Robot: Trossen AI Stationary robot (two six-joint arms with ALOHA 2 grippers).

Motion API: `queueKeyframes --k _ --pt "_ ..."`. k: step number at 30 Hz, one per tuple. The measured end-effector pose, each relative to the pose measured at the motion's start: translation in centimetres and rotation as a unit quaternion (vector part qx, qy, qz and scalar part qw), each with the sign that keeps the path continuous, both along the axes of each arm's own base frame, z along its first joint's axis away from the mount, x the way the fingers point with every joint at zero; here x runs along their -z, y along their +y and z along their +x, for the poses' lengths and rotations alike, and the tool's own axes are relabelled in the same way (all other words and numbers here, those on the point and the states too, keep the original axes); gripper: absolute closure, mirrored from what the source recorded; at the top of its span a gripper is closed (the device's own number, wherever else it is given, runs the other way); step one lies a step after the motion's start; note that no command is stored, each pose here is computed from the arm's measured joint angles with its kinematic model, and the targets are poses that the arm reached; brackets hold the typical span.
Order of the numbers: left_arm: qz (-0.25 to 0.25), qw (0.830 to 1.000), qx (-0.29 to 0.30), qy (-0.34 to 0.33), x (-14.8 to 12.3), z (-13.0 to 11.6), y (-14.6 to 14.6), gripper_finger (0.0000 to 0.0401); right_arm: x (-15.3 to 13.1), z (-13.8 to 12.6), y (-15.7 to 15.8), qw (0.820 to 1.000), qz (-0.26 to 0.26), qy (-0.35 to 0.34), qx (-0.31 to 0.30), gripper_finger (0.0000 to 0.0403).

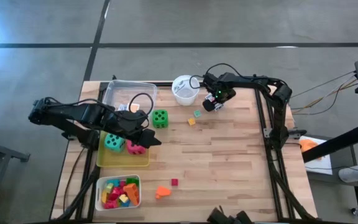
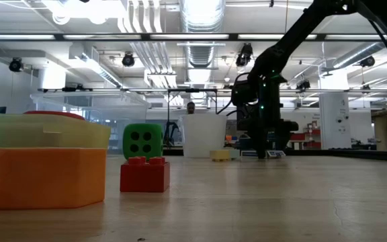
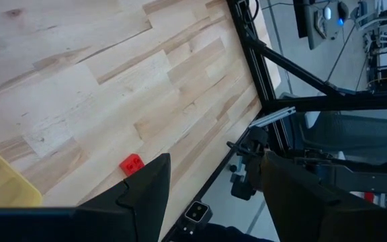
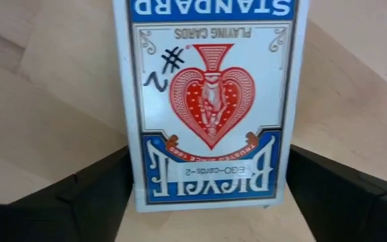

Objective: Pick & Place Toys
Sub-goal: Put the red deck of cards into the transparent bin

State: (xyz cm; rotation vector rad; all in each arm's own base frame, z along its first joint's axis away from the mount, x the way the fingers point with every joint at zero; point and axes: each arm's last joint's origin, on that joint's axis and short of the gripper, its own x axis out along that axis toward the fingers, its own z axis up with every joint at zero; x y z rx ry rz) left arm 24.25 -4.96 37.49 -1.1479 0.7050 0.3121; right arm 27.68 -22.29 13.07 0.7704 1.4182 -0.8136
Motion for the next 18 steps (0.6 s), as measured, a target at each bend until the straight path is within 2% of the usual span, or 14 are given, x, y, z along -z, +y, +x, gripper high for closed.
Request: queueKeyframes --k 9,18 --pt "0.0 1.0 0.0 0.0 0.0 0.0 0.0 0.0181 -0.1 0.1 0.0 1.0 -0.005 -0.002 0.007 0.013" --pt "0.001 1.0 0.001 0.0 0.0 0.0 0.0 0.0181 -1.2 -0.1 0.1 1.0 -0.018 -0.008 0.008 0.0119"
